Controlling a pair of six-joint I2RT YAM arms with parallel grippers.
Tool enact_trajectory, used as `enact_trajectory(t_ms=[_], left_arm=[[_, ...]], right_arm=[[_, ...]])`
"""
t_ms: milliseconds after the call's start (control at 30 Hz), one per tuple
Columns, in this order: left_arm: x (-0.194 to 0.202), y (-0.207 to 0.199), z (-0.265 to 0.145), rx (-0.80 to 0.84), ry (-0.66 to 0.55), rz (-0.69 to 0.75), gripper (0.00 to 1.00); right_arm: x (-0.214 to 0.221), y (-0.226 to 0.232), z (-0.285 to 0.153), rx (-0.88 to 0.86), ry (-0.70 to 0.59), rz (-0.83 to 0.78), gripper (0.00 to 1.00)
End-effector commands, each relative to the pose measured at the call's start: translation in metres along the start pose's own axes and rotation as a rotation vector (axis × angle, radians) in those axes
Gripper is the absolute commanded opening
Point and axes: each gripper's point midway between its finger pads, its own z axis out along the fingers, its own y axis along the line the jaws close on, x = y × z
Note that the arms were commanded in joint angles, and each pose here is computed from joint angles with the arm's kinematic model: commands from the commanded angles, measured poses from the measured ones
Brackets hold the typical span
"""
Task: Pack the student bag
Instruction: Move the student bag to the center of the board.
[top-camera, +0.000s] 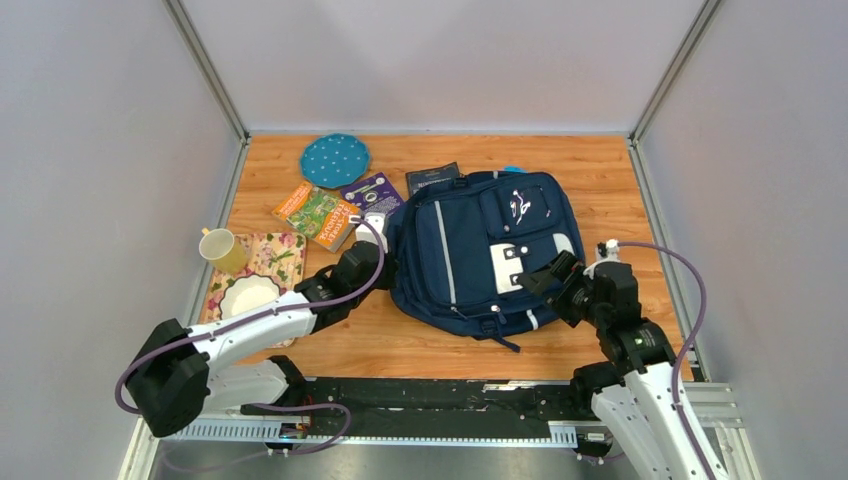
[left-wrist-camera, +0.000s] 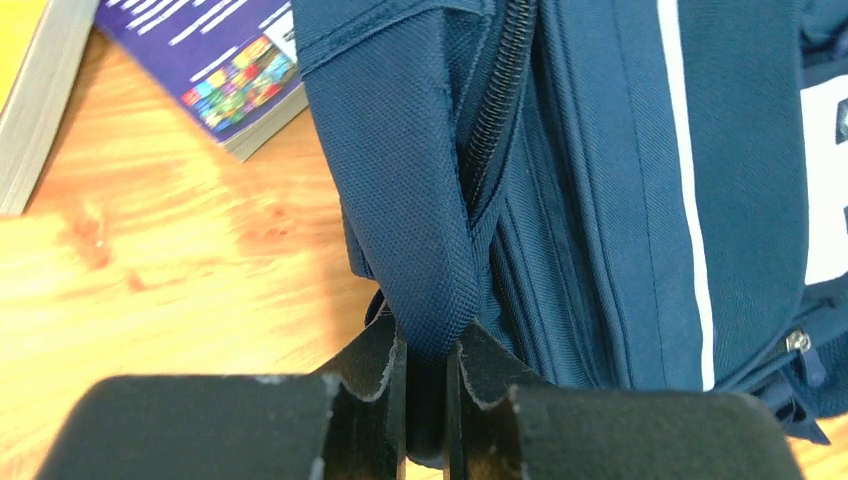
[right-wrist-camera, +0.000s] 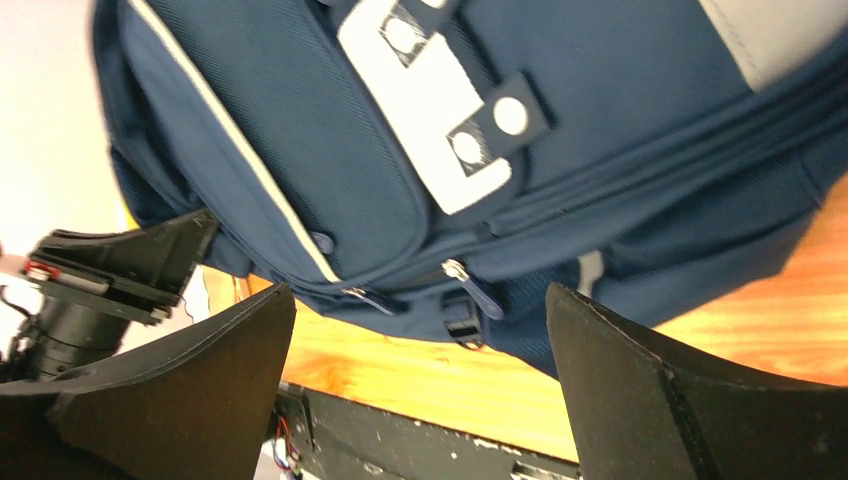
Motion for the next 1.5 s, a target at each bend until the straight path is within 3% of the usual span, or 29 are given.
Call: enact_trajectory(t_ms=[0,400,600,700,767,867,1000,1133,1233,1367,1467], left_arm=[[-0.039,0.015,-0.007,-0.100,-0.167,-0.169,0.00],[-0.003,0.032,-0.006,-0.192,-0.034,-0.199,0.00],[0.011,0.039,-0.005,-0.225,0.019,-0.185,0.00],[0.008,0.026,-0.006,-0.113,-0.005,-0.135,0.00],[-0.010,0.004,-0.011,0.019,-0.057,-0.105,0.00],[-0.039,-0.036,-0.028,0.244,-0.127,-0.013,0.00],[-0.113,-0.080,-0.060,0.410,-0.271,0.094,0.00],[-0.189,-0.089,-0.081,0.372,-0.441,0.241,0.00],[-0.234,-0.094,-0.114,0.385,-0.561,0.269,0.00],[-0.244,-0.063,-0.150,0.280,-0.621,0.212,0.00],[-0.206,-0.039,-0.157,0.245,-0.542,0.164,0.00]], right_arm=[[0.025,-0.003,0.005,-0.029,0.111,0.035,1.00],[0.066,-0.067,0.024,0.173,0.185,0.154,1.00],[0.066,-0.069,0.025,0.177,0.182,0.150,1.00],[0.038,-0.049,0.015,0.133,0.086,0.051,1.00],[0.014,-0.036,0.006,0.110,-0.007,-0.014,1.00],[-0.048,-0.016,-0.026,0.155,-0.252,-0.121,1.00],[-0.107,0.010,-0.056,0.230,-0.437,-0.217,1.00],[-0.133,0.034,-0.045,0.264,-0.414,-0.272,1.00],[-0.148,0.051,-0.045,0.247,-0.437,-0.282,1.00],[-0.164,0.065,-0.035,0.213,-0.465,-0.289,1.00],[-0.171,0.080,-0.027,0.147,-0.459,-0.291,1.00]])
